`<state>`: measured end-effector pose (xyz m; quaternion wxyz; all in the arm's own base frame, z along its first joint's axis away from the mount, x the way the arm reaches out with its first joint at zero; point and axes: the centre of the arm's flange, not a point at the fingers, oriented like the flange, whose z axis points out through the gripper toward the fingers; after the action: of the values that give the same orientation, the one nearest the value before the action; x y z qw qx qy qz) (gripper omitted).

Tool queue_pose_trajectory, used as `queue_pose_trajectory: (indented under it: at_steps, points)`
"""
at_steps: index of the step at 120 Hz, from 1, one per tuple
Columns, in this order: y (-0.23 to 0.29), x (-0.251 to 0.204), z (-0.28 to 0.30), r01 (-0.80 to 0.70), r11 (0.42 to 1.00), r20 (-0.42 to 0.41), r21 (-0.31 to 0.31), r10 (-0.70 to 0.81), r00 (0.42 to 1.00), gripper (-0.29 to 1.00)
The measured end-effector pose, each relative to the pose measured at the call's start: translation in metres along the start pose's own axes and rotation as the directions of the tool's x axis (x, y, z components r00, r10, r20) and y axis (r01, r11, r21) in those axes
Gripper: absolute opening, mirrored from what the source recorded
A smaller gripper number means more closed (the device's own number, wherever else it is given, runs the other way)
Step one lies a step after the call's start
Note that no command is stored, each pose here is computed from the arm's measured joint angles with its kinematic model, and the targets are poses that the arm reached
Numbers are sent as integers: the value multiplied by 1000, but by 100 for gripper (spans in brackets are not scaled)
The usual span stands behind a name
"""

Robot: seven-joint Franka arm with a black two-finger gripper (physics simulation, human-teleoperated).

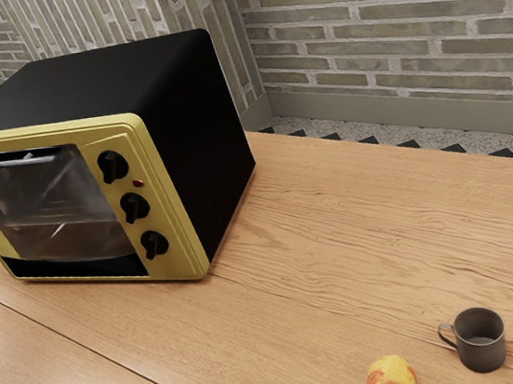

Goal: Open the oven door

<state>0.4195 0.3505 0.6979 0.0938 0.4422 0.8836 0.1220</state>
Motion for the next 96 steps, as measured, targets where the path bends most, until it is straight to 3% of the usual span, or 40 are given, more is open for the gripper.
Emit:
queue_pose_trajectory:
  at_steps: [57,96]
  points:
    - [11,-1,9,-82,996,-4,-41,82,997,70]
    - [-1,5,52,-100,995,16,-5,100,995,70]
